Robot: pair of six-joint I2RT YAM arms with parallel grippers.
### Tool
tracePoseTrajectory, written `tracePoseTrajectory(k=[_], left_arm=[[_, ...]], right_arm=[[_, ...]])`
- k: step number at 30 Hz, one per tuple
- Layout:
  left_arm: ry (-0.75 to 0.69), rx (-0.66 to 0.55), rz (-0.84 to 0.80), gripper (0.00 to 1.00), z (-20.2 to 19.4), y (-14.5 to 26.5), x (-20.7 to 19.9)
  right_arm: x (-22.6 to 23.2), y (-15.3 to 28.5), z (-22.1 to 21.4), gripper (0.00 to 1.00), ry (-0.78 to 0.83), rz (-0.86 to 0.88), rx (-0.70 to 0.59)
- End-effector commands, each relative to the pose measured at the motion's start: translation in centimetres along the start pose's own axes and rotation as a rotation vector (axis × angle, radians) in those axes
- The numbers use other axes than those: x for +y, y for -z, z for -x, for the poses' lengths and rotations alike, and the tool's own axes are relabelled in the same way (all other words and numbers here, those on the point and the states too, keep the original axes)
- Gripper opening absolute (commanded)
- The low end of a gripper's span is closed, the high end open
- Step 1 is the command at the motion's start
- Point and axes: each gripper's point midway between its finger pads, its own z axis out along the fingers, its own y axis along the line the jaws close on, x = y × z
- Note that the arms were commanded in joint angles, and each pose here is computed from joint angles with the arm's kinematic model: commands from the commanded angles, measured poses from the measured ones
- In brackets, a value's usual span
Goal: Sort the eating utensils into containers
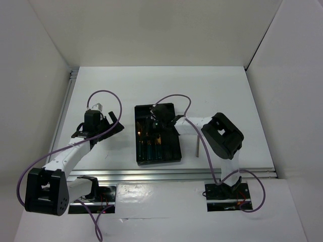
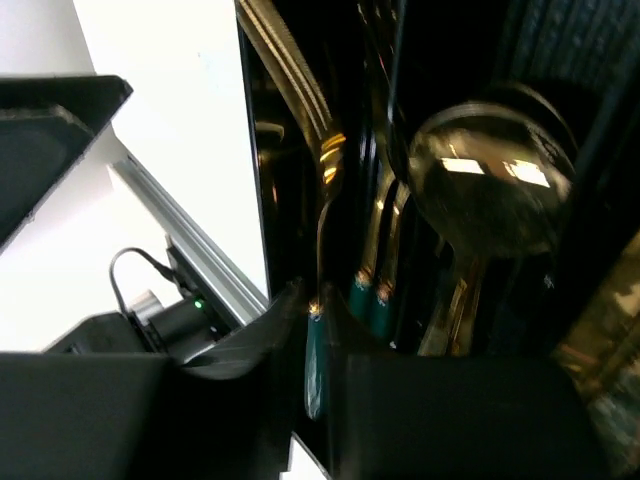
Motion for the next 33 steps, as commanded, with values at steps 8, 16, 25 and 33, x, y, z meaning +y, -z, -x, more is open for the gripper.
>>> tracePoseTrajectory(k=[8,16,25,33], left_arm=[[-0.015,-0.047,-0.019,1.00,1.5,0.4,-0.7],[-0.016,-0.055,-0.024,1.00,1.7,0.4,-0.8],[-0.010,-0.046,-0.037,1.00,1.2,0.3,-0.6],[-0.022,-0.037,-0.071,1.00,0.9,0.2,-1.1]], right_arm=[[1.4,-0.2,0.0,0.46,0.058,-0.040,0.016],[4.1,4.3,2.6,0.52,0.190,-0.087,-0.112],[0.0,13.2,9.1,0.68,0.255,-0.324,-0.433],[-8.7,20.5,10.8,0.68,0.085,-0.544,-0.552]])
